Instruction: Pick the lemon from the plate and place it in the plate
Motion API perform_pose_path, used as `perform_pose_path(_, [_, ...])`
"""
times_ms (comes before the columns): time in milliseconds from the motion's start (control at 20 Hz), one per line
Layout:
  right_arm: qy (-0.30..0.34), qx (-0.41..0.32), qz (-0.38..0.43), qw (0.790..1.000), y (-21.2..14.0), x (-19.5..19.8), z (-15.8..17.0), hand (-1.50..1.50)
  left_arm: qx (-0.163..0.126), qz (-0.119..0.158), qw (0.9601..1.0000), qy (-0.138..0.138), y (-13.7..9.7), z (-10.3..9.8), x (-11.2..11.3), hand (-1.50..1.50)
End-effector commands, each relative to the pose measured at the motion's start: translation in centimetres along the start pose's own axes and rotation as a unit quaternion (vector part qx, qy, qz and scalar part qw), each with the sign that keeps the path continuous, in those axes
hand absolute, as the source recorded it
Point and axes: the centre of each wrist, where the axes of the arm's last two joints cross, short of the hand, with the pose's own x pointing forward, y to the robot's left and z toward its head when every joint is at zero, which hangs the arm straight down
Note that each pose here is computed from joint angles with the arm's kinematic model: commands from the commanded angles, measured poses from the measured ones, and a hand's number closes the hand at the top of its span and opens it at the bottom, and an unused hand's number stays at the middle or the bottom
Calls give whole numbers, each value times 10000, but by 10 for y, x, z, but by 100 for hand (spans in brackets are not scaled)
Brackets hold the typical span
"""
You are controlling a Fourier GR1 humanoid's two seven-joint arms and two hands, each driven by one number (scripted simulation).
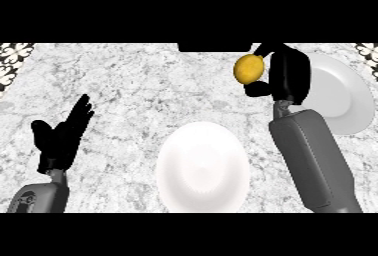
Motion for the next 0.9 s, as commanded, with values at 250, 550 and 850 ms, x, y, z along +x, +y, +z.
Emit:
perform_pose_path(250, [958, -561, -409, 9930, -37, -77, -38, 150, 15, -23, 10000, -24, -3, 1, 21, 0])
perform_pose_path(550, [1165, -499, -117, 9919, -47, -160, -46, 150, -55, -22, 9999, -110, 22, -8, 12, 0])
perform_pose_path(850, [1436, 273, 348, 9886, -53, -212, -55, 150, -124, 28, 9999, -106, -4, -10, 16, 0])
